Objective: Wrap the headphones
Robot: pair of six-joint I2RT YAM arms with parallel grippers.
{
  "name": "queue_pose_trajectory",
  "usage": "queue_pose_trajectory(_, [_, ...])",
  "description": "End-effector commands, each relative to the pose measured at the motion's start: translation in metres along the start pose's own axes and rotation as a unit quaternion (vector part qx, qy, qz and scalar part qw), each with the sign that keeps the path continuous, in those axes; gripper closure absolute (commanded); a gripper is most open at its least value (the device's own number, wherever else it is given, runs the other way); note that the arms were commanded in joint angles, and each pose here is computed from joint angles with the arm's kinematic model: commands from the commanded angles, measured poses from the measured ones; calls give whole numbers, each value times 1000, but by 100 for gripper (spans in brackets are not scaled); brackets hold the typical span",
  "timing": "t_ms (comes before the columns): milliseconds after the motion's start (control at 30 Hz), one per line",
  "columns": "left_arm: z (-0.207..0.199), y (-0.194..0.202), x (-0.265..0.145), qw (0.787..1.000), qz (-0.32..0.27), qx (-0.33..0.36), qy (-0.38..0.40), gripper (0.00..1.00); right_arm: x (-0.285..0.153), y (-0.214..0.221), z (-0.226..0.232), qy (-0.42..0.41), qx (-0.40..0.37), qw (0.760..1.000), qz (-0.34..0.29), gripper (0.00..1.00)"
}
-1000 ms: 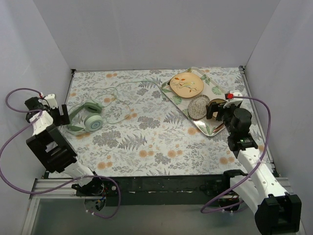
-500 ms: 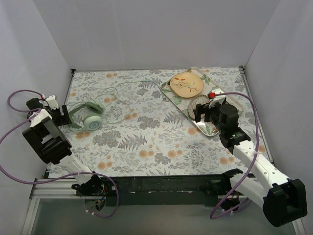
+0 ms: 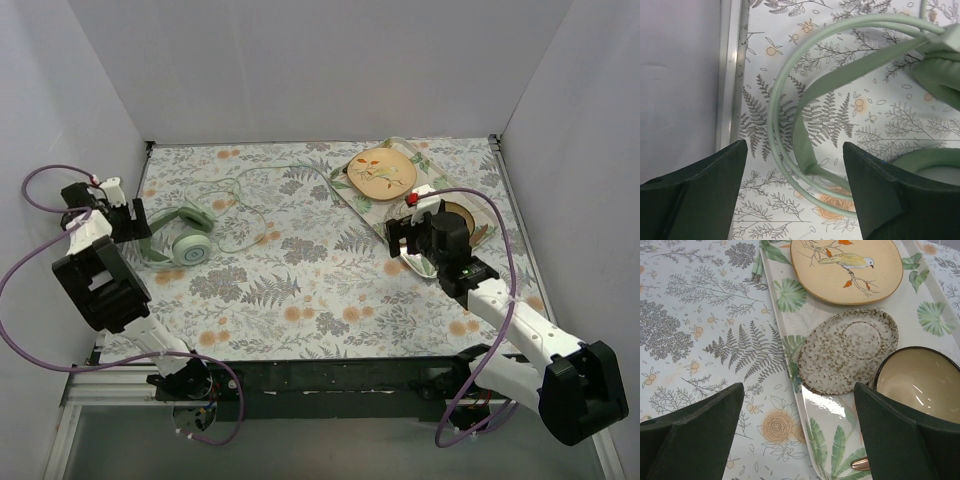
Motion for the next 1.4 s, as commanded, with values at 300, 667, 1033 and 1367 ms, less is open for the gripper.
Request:
queue_pose_trajectory(300, [8,18,40,998,58,4,-38,33,6,-23,19,-8,-34,999,-10,2])
queue_pose_trajectory(667, [-23,24,52,997,58,3,44,99,8,-26,41,-37,-39,999,-7,3])
queue_pose_trajectory(1033, [-136,-41,-9,989,-46,101,98,100,29,-68,176,-154,-93,983,-24,2])
queue_pose_trajectory(1367, [-174,-72,-76,979,-132,132,76,100,66,-93,283,-205,-71,976,2,2])
Point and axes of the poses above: each gripper's point midway between its finger pads, its own x axis out along the fingers, its own z axis along the line the jaws close on, y = z × x, the point moved 6 cm from there along -x, back along the fingers, and after that the axes turned 11 degrees about x, right-handed, at the moved point
